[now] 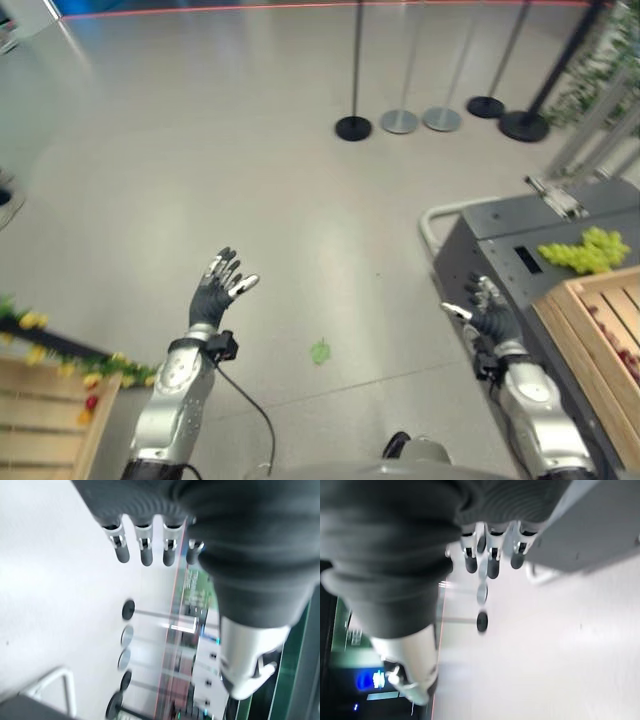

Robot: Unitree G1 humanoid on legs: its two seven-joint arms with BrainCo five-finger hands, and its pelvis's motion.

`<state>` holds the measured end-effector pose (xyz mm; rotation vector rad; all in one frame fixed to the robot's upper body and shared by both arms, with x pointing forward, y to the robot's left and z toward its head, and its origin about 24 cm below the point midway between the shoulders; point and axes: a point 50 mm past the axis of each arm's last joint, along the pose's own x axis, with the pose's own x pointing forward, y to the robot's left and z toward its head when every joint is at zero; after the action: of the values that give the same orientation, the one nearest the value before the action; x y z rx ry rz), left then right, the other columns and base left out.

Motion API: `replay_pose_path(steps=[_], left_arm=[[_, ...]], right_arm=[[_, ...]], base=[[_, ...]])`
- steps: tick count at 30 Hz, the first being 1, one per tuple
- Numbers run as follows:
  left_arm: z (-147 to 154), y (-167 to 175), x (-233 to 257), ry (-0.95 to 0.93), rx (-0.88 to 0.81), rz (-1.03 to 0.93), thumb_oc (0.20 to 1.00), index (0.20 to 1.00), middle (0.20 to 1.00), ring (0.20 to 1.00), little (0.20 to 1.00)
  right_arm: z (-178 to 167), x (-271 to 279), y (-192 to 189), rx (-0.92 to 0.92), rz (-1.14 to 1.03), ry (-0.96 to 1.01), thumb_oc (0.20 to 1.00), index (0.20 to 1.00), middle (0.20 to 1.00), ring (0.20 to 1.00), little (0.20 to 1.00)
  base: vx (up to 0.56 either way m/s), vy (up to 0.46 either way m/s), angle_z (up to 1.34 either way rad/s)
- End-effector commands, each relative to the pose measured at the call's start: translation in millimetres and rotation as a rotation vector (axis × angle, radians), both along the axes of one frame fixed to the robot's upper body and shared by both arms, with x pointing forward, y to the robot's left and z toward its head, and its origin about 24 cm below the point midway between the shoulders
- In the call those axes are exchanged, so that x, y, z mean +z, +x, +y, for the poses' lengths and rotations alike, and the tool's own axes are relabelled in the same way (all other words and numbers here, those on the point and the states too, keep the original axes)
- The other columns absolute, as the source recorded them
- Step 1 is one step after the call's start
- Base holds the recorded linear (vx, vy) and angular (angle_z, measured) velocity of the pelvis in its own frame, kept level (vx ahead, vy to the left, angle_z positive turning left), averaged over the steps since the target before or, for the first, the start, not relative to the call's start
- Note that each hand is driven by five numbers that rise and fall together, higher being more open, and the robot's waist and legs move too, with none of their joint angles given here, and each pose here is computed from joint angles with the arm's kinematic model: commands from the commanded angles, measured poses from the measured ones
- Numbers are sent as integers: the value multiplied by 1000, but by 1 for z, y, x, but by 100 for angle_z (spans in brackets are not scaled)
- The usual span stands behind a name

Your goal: Pick up the fruits from the basket on one side to the basket on the other side

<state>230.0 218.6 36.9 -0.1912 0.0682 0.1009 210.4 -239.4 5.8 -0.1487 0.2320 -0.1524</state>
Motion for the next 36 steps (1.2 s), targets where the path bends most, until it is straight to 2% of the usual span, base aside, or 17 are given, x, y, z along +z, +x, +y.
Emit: replay_pose_path(steps=[1, 8, 15, 23, 36], left_arm=[[-2, 3, 28, -3, -6, -151, 1000, 1000, 1000, 1000, 1000], [-4, -9, 17, -81, 52, -132, 1000, 1000, 1000, 1000, 1000], [-2, -4, 17, -35, 75, -135, 1000, 1000, 1000, 1000, 1000], [3, 5, 31, 95, 34, -169, 1000, 1000, 1000, 1000, 1000], [5, 5, 26, 43, 83, -163, 1000, 1000, 1000, 1000, 1000]], right_arm=[[3, 36, 16, 46, -175, -3, 1000, 1000, 1000, 1000, 1000], [5, 32, 20, 88, -153, -6, 1000, 1000, 1000, 1000, 1000], [4, 33, 22, 105, -156, -38, 1000, 1000, 1000, 1000, 1000], [18, 34, 23, 140, -173, 22, 1000, 1000, 1000, 1000, 1000], [20, 33, 23, 105, -177, 20, 1000, 1000, 1000, 1000, 1000]], base=[[90, -109, -159], [235, 60, -121], [313, 192, -112], [152, 248, -92], [129, -84, -67]])
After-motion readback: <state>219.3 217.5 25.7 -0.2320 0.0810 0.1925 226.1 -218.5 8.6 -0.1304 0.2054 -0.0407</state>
